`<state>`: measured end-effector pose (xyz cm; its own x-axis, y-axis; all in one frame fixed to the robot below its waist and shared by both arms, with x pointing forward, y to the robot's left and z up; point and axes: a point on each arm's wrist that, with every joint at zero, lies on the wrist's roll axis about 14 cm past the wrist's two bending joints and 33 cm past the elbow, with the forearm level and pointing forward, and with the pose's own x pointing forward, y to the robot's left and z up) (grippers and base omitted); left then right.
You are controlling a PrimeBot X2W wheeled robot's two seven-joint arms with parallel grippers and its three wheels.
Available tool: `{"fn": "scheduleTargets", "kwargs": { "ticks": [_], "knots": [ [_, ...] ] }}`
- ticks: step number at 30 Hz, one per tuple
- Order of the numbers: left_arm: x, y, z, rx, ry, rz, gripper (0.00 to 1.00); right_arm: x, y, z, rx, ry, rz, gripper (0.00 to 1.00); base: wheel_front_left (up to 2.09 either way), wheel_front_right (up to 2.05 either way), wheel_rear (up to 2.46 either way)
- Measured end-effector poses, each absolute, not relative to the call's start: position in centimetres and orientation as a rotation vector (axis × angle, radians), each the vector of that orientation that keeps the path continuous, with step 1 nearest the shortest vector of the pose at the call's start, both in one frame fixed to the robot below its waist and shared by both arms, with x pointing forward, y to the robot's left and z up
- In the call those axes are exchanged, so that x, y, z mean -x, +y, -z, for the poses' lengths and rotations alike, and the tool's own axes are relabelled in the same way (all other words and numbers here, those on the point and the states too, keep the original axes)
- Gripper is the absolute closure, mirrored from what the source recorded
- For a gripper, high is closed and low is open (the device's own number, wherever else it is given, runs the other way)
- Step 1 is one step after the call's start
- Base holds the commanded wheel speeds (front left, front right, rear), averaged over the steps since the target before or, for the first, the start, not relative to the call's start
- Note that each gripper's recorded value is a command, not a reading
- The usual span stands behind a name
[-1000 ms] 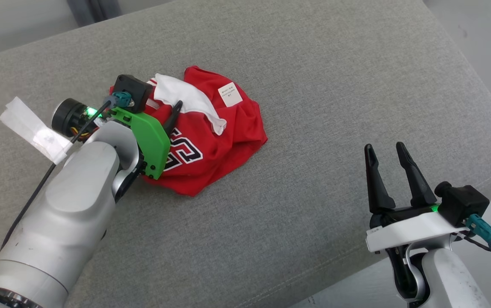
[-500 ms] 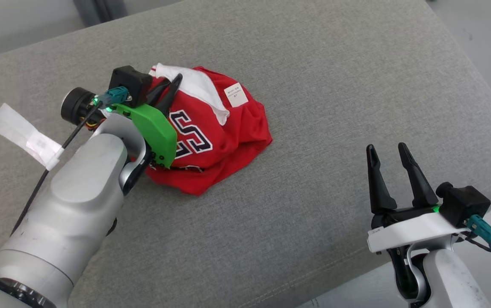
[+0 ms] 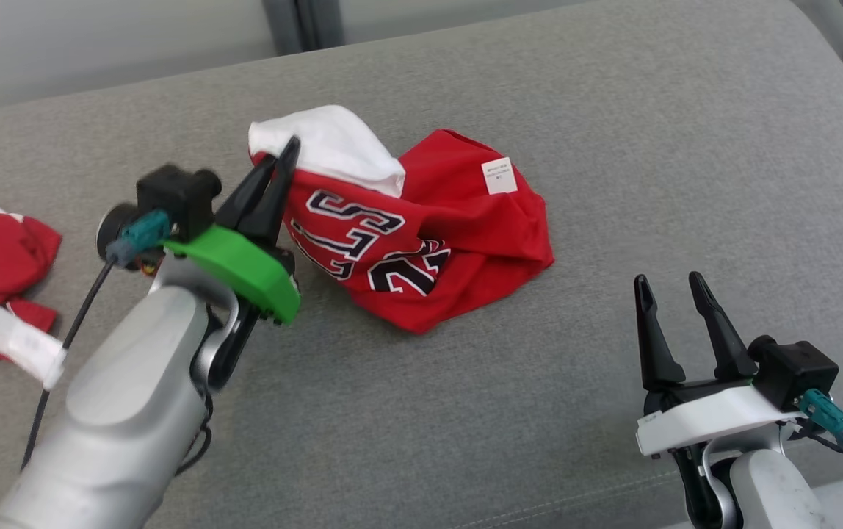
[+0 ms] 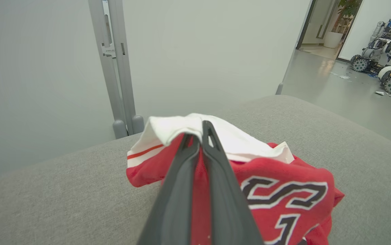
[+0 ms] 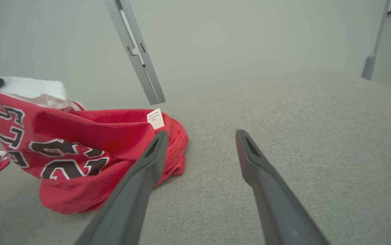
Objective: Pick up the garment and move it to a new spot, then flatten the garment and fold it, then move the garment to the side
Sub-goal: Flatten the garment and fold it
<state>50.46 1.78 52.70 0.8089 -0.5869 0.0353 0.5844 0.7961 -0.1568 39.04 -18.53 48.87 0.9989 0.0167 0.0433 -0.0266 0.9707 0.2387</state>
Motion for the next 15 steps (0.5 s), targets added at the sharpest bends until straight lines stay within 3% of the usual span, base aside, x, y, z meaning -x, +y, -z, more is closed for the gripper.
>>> {"fn": "scheduleTargets", "kwargs": {
  "ticks": [10, 15],
  "knots": [
    [-42.2, 10.3, -47.1, 0.325, 0.139, 0.338, 1.0, -40.2, -14.5, -49.3, -0.258, -0.046, -0.14, 0.0, 0.0, 0.0, 0.0],
    [-38.6, 11.0, -44.4, 0.398, 0.21, 0.257, 1.0, -40.4, -13.3, -49.5, -0.258, -0.049, -0.175, 0.0, 0.0, 0.0, 0.0]
  ]
}}
